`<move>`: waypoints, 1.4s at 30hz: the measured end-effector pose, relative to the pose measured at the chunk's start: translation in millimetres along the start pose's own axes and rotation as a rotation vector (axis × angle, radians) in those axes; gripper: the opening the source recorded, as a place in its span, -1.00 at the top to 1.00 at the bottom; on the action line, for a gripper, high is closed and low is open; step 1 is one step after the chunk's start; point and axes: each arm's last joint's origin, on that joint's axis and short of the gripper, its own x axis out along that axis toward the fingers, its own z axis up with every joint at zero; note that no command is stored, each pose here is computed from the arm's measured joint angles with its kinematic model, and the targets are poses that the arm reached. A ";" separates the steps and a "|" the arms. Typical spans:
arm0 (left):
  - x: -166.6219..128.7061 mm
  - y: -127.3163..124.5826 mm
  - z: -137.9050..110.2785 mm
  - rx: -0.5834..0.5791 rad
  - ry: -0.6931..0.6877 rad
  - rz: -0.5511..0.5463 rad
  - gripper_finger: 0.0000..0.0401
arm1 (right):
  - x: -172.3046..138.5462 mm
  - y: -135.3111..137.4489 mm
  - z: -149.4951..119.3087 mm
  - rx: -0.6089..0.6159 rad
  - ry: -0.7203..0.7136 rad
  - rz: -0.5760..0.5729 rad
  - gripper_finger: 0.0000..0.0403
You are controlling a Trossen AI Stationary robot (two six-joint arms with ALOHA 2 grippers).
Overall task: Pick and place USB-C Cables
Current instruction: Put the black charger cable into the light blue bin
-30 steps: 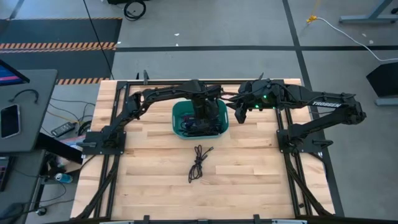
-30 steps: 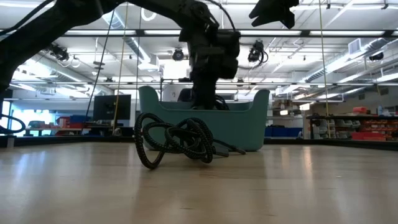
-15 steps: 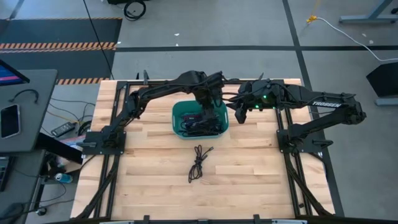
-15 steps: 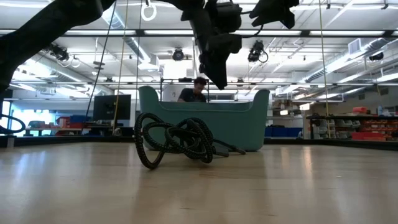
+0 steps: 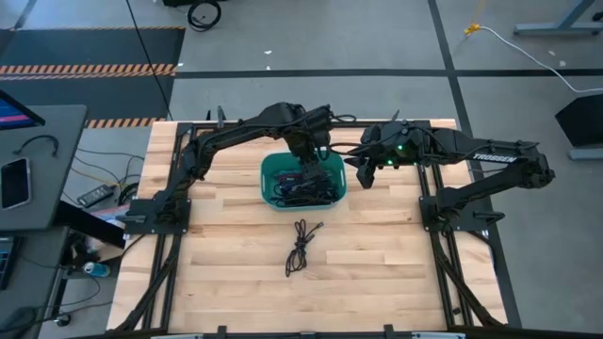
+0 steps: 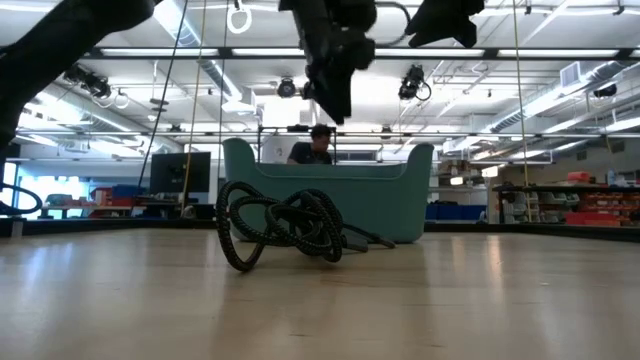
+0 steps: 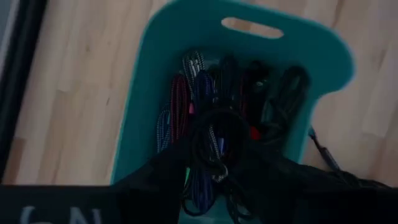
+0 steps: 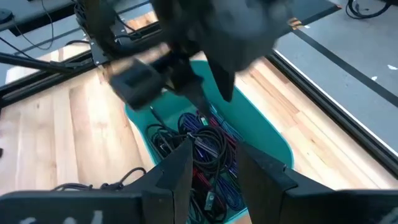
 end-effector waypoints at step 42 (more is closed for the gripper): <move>-163.3 -220.6 -125.6 0.017 -0.366 -0.121 0.19 | -0.1 -0.3 -0.2 -0.094 0.001 -0.008 0.36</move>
